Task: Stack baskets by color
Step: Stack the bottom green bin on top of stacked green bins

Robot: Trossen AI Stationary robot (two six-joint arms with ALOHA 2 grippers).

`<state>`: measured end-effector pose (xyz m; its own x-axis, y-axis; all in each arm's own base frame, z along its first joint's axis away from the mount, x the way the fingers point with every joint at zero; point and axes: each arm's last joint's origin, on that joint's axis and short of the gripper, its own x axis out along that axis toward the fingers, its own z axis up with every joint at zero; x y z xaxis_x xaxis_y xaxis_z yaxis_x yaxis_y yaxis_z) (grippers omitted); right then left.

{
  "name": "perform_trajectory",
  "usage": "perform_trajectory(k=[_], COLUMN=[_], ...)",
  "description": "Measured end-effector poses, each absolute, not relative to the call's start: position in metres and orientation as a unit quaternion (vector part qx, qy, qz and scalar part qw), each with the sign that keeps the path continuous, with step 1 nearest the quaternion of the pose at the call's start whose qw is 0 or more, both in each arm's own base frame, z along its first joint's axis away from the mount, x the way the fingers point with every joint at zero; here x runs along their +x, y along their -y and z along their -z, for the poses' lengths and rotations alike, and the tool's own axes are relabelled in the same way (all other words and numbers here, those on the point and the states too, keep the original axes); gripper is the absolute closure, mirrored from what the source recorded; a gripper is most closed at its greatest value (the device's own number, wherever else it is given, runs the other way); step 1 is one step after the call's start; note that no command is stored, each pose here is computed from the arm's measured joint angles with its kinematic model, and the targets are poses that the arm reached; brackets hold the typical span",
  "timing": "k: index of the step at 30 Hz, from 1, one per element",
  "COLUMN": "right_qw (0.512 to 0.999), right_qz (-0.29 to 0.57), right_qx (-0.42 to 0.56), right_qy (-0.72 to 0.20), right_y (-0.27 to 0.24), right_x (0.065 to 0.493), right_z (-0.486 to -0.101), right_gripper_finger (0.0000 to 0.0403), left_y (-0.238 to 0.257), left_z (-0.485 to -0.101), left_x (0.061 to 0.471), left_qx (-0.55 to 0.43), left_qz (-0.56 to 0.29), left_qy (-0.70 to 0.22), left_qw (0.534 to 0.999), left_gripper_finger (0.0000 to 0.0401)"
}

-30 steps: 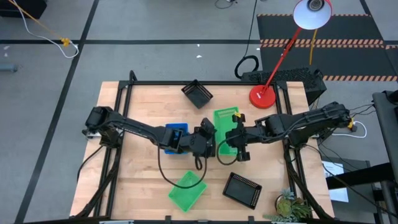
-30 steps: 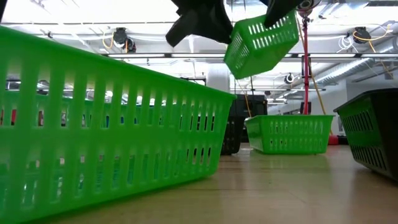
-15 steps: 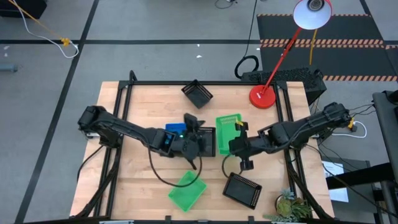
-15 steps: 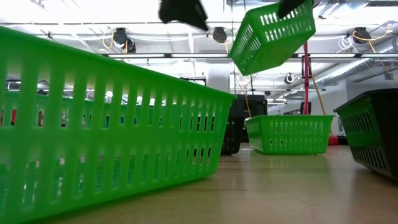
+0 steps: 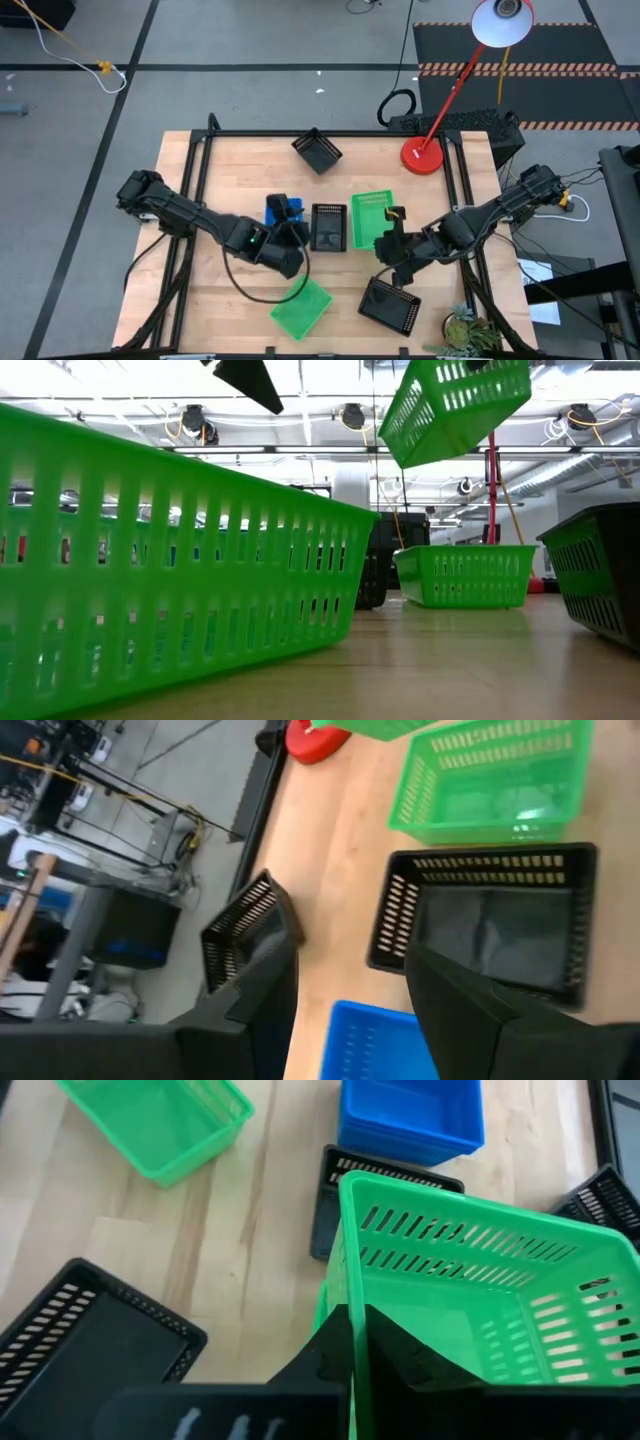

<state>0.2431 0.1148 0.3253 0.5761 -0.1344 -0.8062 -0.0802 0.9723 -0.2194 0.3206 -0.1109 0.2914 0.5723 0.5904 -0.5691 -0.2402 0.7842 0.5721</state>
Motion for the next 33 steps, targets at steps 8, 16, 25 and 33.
perform_trajectory(k=[8,16,25,33], right_qw=[0.885,0.893,0.904,0.929], right_qz=[0.039,0.083,0.119,0.112], right_qx=[-0.126,-0.132,-0.129,-0.094], right_qy=[-0.446,-0.422,-0.39,-0.34], right_y=[-0.125,-0.129,-0.127,-0.124], right_x=[0.237,0.233,0.234,0.229], right_z=[-0.326,-0.327,-0.301,-0.264], right_gripper_finger=[0.0401,0.0401,0.0401,0.0401], left_y=[0.132,0.138,0.12,0.112], left_z=[-0.275,-0.271,-0.263,-0.254], left_x=[0.31,0.284,0.247,0.237], left_qx=[0.183,0.131,0.095,0.097], left_qz=[-0.245,-0.199,-0.155,-0.154], left_qy=[-0.34,-0.256,-0.151,-0.123], left_qw=[0.889,0.937,0.972,0.976], left_gripper_finger=[0.0215,0.0215,0.0215,0.0215])
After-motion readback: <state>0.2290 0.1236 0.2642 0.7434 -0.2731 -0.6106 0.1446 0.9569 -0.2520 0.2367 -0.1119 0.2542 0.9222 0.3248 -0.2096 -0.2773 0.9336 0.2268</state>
